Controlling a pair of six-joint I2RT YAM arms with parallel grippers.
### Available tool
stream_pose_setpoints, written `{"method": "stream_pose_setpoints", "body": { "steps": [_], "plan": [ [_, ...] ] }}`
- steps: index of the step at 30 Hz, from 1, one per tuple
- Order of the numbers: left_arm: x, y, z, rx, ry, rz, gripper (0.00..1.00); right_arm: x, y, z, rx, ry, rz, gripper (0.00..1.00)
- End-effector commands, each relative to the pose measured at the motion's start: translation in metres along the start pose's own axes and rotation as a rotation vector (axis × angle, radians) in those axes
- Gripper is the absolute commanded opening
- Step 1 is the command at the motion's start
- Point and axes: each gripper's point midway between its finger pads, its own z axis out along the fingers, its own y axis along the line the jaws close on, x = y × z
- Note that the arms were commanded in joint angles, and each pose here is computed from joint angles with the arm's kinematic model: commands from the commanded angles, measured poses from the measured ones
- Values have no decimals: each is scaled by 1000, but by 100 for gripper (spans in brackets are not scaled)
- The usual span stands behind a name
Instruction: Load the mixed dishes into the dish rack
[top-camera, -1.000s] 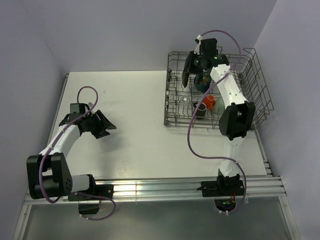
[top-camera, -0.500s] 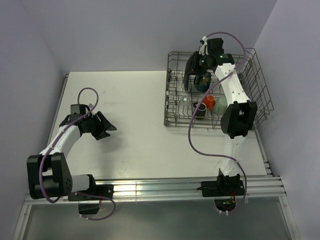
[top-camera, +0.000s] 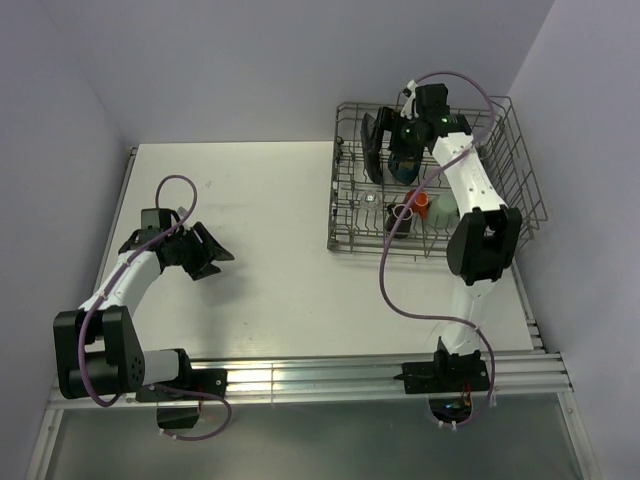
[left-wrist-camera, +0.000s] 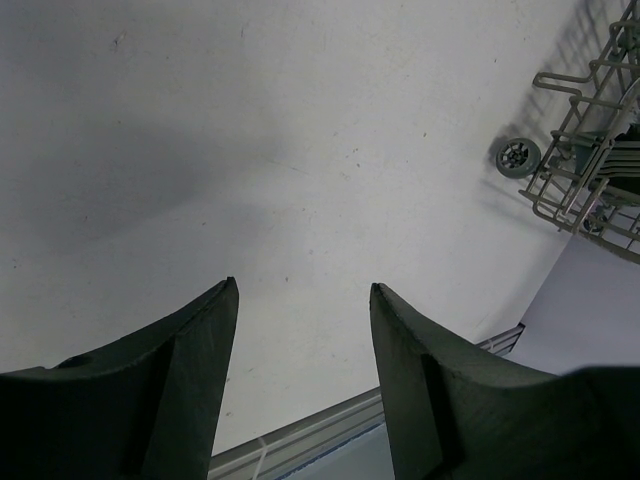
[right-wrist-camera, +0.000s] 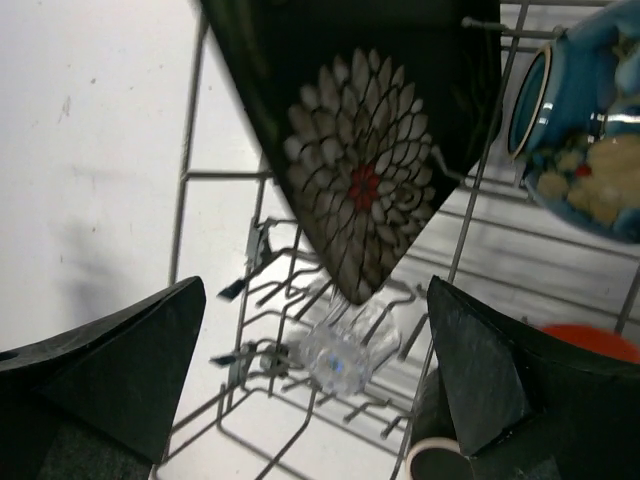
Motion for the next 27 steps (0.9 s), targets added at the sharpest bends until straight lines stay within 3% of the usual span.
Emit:
{"method": "stream_pose_setpoints", "body": {
  "steps": [1, 3, 4, 7, 8, 10, 11, 16, 21, 27],
  "plan": [
    [-9, -17, -8, 56, -36, 43, 61, -34, 54, -72, -69, -194, -87, 100],
    [-9, -20, -9, 67, -37, 40, 63, -16, 66, -79, -88, -172, -83, 100],
    [-9, -22, -9, 73, -40, 39, 72, -6, 93, -98, -130, -185, -117, 100],
    [-7, -26, -10, 88, -39, 27, 77, 39, 105, -115, -69, -160, -153, 100],
    [-5, -28, -9, 94, -34, 29, 80, 77, 112, -106, -55, -91, -183, 100],
    [-1, -31, -9, 100, -33, 18, 82, 103, 113, -121, -22, -91, -198, 100],
    [2, -34, -8, 102, -28, 22, 83, 137, 109, -113, -11, -22, -213, 100],
    [2, -64, -10, 132, -39, 21, 87, 219, 80, -124, -22, 93, -140, 100],
    [13, -123, -2, 173, -6, 90, 89, 245, 57, -147, -5, 57, -92, 100],
    [59, -178, 8, 198, 71, 190, 94, 260, 19, -159, 150, 72, -99, 100]
  ]
}}
